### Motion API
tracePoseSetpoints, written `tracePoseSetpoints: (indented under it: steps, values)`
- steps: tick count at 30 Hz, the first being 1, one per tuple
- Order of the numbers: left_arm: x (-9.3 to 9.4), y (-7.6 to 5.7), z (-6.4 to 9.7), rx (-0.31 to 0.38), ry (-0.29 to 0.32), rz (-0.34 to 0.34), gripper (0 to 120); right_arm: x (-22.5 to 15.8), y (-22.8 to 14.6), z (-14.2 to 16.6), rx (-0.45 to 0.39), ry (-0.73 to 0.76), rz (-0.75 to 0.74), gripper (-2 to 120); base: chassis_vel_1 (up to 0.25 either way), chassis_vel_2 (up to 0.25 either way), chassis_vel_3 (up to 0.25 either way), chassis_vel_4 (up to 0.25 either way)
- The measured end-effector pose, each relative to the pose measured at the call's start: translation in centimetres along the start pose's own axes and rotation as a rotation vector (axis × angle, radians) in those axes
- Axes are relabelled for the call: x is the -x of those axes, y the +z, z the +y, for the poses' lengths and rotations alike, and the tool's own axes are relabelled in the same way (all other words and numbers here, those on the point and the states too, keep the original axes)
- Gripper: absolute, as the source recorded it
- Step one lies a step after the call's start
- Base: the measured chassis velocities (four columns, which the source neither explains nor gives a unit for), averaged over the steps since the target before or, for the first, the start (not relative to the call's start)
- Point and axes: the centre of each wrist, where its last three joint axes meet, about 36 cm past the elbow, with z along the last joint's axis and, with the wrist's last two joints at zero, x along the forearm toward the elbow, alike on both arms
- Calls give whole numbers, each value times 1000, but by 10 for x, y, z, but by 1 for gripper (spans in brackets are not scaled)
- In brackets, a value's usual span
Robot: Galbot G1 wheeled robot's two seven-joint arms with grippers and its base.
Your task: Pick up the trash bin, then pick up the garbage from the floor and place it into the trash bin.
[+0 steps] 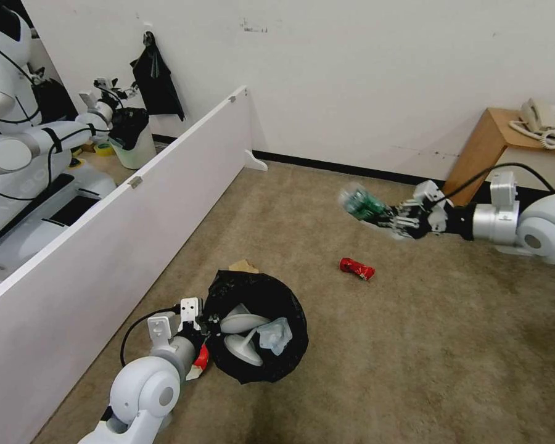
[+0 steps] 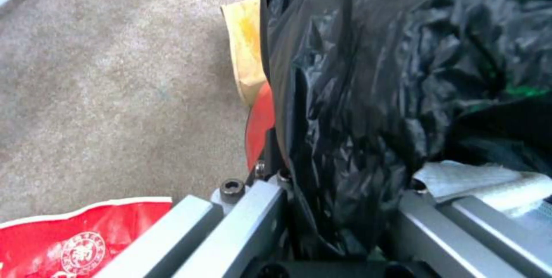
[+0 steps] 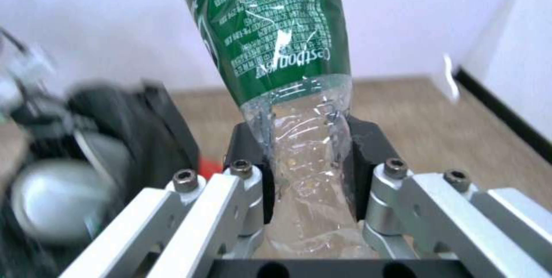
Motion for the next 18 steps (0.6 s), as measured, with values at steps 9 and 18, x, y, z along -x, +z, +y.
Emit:
tracePoseSetpoints:
  steps: [9,18]
  values:
    - [4,2,1,-8,-1,6,0,38,-33,60,17,-90,-224,21,0,0,0,0]
    - [8,0,-2,-17,8,-1,0,62,-38,98,31,-206,-351,21,0,0,0,0]
